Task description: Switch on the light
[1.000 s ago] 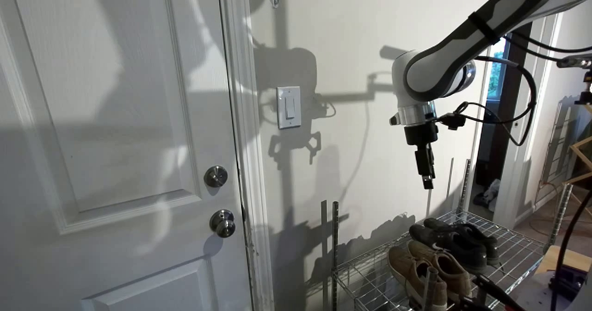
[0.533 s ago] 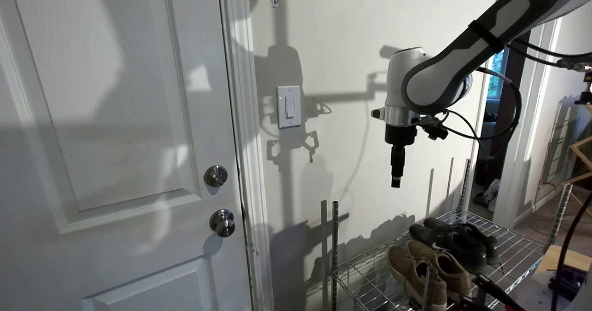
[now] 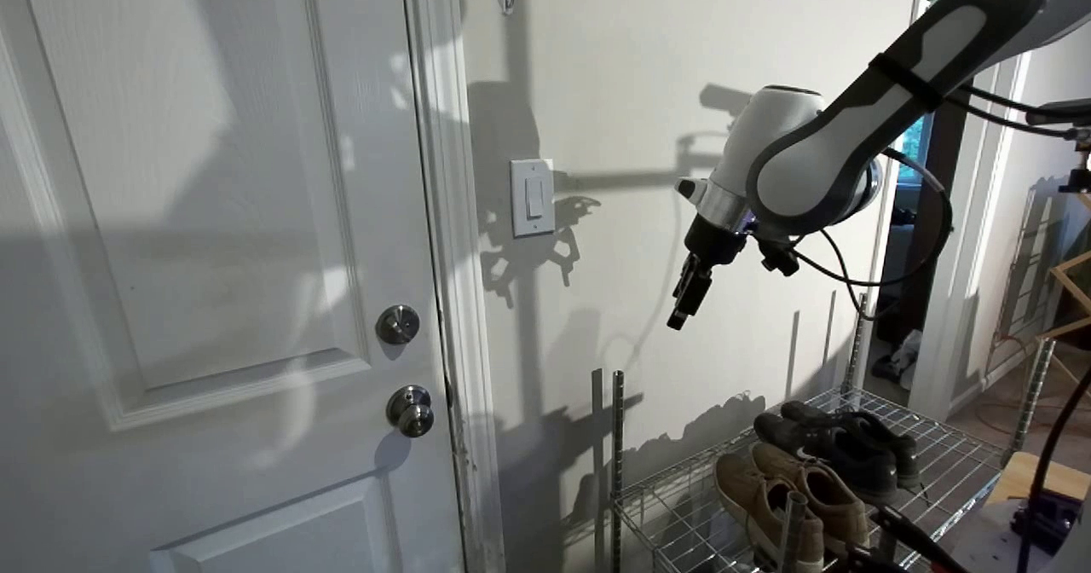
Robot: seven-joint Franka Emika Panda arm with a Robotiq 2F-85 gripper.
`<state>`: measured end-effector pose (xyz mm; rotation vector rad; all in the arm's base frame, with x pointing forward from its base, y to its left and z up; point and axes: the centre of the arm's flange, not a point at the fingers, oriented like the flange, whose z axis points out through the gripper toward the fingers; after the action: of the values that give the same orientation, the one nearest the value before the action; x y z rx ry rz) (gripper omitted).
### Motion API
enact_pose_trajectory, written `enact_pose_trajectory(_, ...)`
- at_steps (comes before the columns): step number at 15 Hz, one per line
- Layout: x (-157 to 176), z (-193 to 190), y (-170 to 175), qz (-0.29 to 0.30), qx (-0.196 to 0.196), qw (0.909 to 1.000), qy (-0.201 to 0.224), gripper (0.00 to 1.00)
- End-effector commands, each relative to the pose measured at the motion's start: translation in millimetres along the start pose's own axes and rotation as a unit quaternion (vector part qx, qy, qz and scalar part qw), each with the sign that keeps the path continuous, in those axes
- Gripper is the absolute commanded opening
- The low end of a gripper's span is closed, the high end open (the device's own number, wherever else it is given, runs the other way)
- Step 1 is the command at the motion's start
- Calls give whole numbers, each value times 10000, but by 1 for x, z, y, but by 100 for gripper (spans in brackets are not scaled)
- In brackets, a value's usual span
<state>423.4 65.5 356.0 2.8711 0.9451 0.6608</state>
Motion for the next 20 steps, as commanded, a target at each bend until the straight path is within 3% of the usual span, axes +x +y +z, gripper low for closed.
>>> enact_pose_trajectory(1, -1, -12, -3, 330, 149, 9965, 750, 100)
enact_pose_trajectory(2, 0, -15, -2, 490, 255, 9956, 753, 100)
enact_pose_trajectory(3, 9, -7, -7, 382, 124, 9980, 493, 100)
enact_pose_trajectory(11, 10, -13, -6, 559, 215, 9963, 622, 100)
enact_pose_trajectory(14, 19, -9, -11, 311, 114, 9933, 1111, 100)
enact_pose_trajectory(15, 27, -8, -16, 269, 107, 9894, 1425, 75)
enact_pose_trajectory(16, 35, -10, -20, 236, 73, 9844, 1744, 74)
enact_pose_trajectory(20, 61, -16, -50, 235, 60, 9592, 2818, 47)
